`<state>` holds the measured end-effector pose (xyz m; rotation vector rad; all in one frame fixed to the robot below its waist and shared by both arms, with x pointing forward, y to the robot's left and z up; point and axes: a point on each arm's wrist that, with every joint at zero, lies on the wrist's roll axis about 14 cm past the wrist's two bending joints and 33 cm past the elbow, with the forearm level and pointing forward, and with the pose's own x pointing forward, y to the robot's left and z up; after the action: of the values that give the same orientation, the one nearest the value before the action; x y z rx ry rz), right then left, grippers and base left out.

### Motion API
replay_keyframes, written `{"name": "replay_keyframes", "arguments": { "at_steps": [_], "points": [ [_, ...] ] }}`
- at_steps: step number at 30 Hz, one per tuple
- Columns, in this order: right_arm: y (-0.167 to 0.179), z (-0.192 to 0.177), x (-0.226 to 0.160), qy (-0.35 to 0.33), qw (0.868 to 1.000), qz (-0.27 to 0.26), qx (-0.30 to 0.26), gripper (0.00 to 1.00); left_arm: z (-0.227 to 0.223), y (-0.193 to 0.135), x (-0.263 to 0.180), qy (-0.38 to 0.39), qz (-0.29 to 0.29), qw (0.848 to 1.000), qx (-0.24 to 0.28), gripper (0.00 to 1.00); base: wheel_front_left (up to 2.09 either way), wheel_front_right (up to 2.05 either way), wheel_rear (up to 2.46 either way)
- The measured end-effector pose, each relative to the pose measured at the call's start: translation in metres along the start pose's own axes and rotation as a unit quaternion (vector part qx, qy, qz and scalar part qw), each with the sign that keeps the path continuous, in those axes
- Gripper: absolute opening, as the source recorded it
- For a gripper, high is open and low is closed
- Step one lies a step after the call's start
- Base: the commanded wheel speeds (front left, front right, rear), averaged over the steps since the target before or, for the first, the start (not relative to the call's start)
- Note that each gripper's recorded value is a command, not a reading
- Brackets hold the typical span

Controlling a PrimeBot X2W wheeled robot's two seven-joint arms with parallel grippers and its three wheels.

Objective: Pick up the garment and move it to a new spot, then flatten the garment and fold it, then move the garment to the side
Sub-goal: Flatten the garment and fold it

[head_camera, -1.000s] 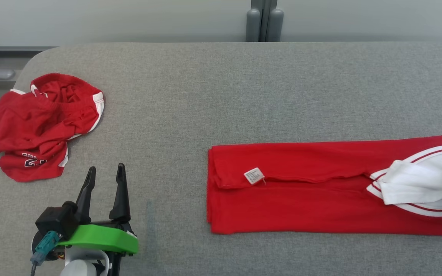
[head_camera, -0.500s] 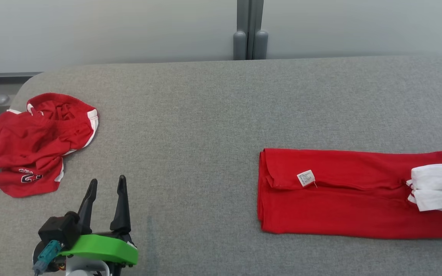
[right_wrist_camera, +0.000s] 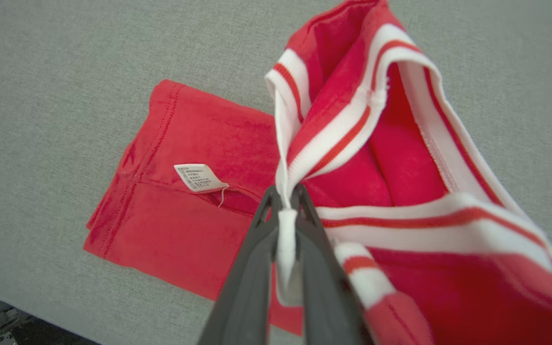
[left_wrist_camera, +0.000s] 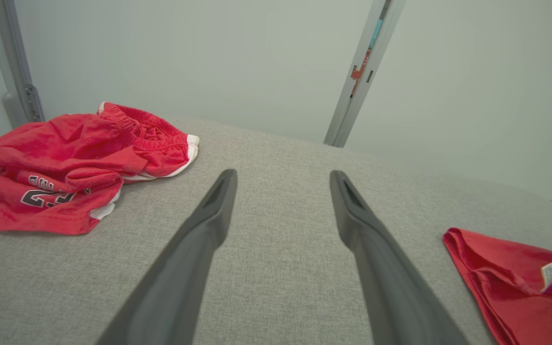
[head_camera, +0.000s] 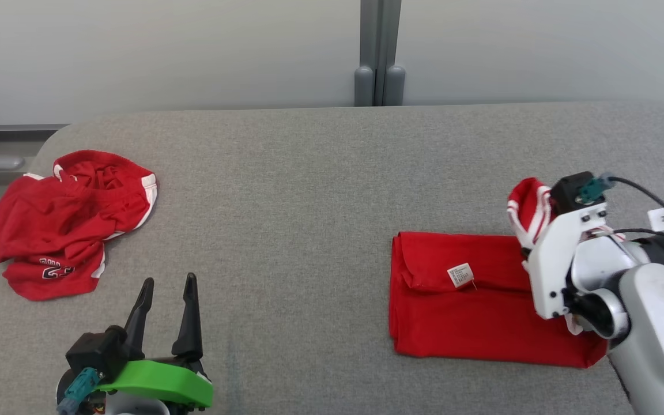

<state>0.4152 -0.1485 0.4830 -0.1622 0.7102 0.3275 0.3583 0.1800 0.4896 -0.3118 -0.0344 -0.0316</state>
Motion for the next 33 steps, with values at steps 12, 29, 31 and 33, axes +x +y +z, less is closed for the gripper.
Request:
{"name": "replay_keyframes", "arguments": {
  "at_steps": [12, 29, 31, 33],
  "points": [
    [0.093, -0.008, 0.051, 0.041, 0.994, 0.103, -0.017, 0.00, 0.001, 0.003, 0.002, -0.001, 0.006, 1.000, -0.004, 1.00, 0.00, 0.00, 0.00],
    [0.157, 0.032, 0.046, -0.015, 0.978, 0.207, 0.011, 1.00, 0.005, 0.012, 0.002, -0.007, 0.021, 1.000, -0.006, 1.00, 0.00, 0.00, 0.00],
    [0.168, 0.055, 0.029, -0.057, 0.970, 0.237, 0.019, 1.00, 0.006, 0.011, 0.003, -0.008, 0.019, 1.000, -0.006, 1.00, 0.00, 0.00, 0.00],
    [0.167, 0.074, 0.011, -0.101, 0.961, 0.256, 0.036, 1.00, 0.006, 0.009, 0.003, -0.009, 0.015, 1.000, -0.007, 1.00, 0.00, 0.00, 0.00]
  ]
}}
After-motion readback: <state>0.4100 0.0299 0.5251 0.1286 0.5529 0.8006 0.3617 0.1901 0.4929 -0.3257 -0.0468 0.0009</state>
